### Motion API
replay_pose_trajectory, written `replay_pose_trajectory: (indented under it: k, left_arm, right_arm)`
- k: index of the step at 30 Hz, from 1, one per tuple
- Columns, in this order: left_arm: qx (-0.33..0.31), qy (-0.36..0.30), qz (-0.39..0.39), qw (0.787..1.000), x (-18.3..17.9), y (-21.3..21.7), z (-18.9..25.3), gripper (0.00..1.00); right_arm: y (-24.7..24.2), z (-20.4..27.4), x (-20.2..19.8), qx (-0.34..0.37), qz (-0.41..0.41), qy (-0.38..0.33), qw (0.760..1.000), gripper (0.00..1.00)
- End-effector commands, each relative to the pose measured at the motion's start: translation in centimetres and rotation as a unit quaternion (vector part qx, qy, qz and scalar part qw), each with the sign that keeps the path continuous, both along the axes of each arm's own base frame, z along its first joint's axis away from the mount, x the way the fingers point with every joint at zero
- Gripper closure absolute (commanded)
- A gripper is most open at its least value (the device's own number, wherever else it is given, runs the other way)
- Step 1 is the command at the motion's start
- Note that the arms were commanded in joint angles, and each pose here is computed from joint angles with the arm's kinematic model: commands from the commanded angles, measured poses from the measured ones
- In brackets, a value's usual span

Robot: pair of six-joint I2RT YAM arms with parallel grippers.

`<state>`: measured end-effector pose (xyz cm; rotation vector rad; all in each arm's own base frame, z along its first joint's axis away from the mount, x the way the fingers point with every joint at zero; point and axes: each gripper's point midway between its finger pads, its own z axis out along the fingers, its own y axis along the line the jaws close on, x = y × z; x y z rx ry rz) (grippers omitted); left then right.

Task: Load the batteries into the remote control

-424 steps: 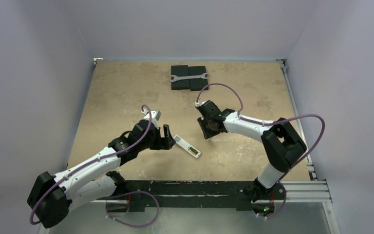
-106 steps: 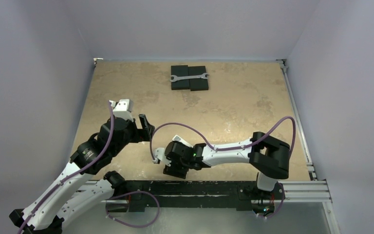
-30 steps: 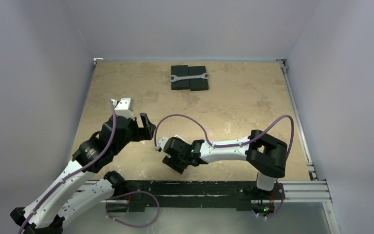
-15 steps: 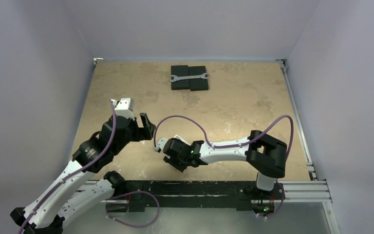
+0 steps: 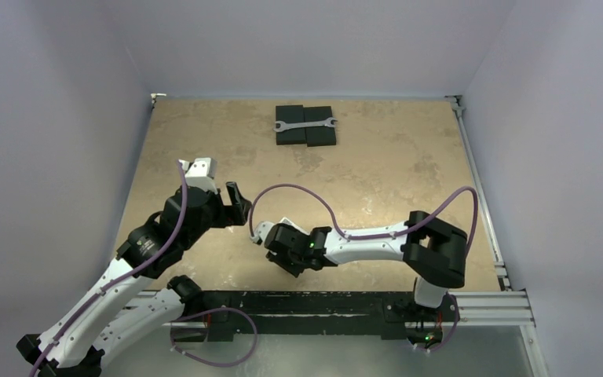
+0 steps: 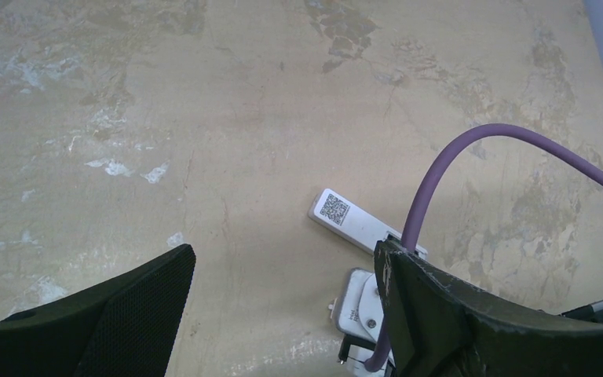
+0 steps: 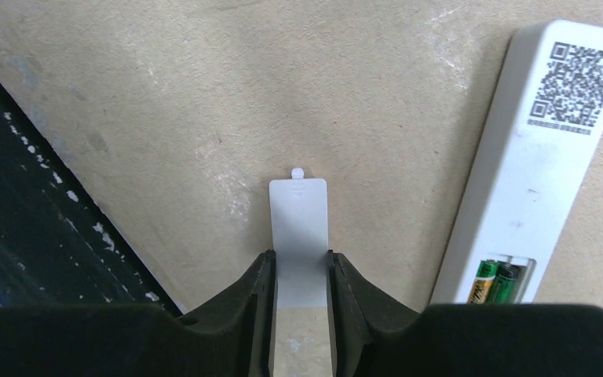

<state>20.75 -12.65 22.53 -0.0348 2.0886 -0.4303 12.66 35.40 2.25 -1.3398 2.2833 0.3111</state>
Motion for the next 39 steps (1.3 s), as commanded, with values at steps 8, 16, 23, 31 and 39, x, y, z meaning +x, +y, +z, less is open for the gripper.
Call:
replay_pose_trajectory:
  k: [8,16,23,31,39]
  left_arm:
    - [-0.011,-0.016,-0.007,1.000,0.6,-0.6,0.6,0.15]
    - [-0.009,-0.017,-0.007,1.000,0.7,-0.7,0.4,0.15]
    - [-0.007,-0.014,-0.010,1.000,0.9,-1.0,0.1,0.15]
    - [-0.005,-0.012,-0.015,1.000,1.1,-1.3,0.0,0.15]
    - [-0.003,-0.013,-0.019,1.000,1.3,-1.6,0.0,0.15]
  right_arm:
    - [-1.0,4.5,0.3,0.035,-0.025,-0.018,0.999,0.86]
    - [-3.3,5.5,2.1,0.040,-0.053,-0.020,0.998,0.87]
    - [-4.6,5.3,3.4,0.041,-0.069,-0.013,0.997,0.87]
    - [-5.4,5.0,4.8,0.039,-0.093,-0.004,0.995,0.86]
    - [-5.9,4.1,5.4,0.026,-0.107,0.007,0.994,0.84]
